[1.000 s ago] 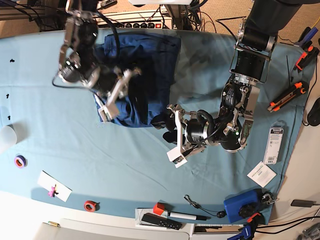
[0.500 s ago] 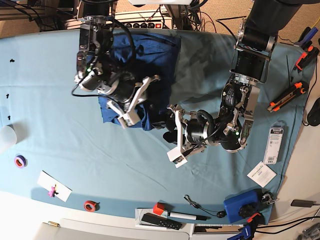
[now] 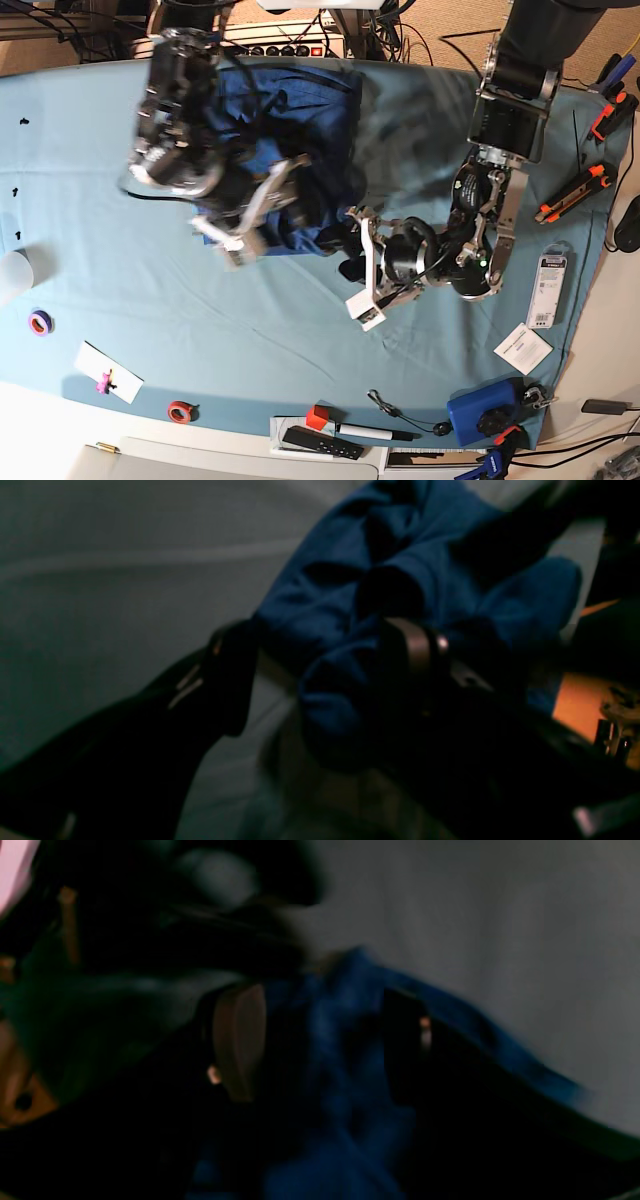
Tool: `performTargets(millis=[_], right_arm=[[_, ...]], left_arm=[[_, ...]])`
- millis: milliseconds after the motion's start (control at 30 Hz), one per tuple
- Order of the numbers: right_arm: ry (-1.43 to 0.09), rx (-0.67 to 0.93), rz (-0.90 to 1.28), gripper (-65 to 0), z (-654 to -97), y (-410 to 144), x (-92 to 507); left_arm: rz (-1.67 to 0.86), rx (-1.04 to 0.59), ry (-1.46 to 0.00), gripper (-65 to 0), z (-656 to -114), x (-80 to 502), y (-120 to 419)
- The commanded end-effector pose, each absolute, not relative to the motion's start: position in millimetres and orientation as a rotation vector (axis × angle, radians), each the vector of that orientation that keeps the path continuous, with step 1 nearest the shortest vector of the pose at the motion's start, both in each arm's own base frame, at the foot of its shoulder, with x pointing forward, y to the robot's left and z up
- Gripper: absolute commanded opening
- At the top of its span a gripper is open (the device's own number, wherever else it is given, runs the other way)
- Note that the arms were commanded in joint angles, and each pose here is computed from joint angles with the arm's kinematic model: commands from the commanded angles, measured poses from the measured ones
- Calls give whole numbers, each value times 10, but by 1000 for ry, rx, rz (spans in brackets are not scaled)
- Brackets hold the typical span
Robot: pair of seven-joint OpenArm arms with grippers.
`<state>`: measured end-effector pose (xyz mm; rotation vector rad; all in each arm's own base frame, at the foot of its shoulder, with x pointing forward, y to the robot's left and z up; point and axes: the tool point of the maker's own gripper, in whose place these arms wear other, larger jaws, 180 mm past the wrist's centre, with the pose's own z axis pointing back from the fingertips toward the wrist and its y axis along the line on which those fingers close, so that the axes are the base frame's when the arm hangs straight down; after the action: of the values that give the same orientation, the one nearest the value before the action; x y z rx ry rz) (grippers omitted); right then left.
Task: Layout the t-shirt on the table in an organized manner, then fold the t-shirt properly
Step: 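Fold the shirt end with the right gripper over the folded bundle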
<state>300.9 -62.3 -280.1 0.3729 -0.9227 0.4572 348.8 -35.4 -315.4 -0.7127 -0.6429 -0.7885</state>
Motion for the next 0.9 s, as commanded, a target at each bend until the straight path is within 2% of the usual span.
performTargets(millis=[0,100,200,367,533,733,867], right_arm=[[-986,376,437,-292,-2643,-673,3042],[-984,373,360,-292,-2657,-897,2947],[-896,394,347,-301,-2828,-1014,2732],[-808,467,332,-414,-3007,-1082,2373],[-740,389,305,-564,-3188,-1256,2234],[-698,339,269,-635,-3278,-1355,2204],[-676,357,272,-650,-3325,-1295,2157]], left_arm=[[-792,-733,-706,-266,-2960,3588,-386],[-791,-733,-705,-266,-2967,3584,-384],[-787,-739,-718,-266,-2945,3598,-393],[-783,-745,-728,-266,-2929,3608,-401],[-783,-745,-728,-266,-2929,3608,-401],[-783,-745,-728,-266,-2929,3608,-401],[-783,-744,-728,-266,-2931,3608,-399]])
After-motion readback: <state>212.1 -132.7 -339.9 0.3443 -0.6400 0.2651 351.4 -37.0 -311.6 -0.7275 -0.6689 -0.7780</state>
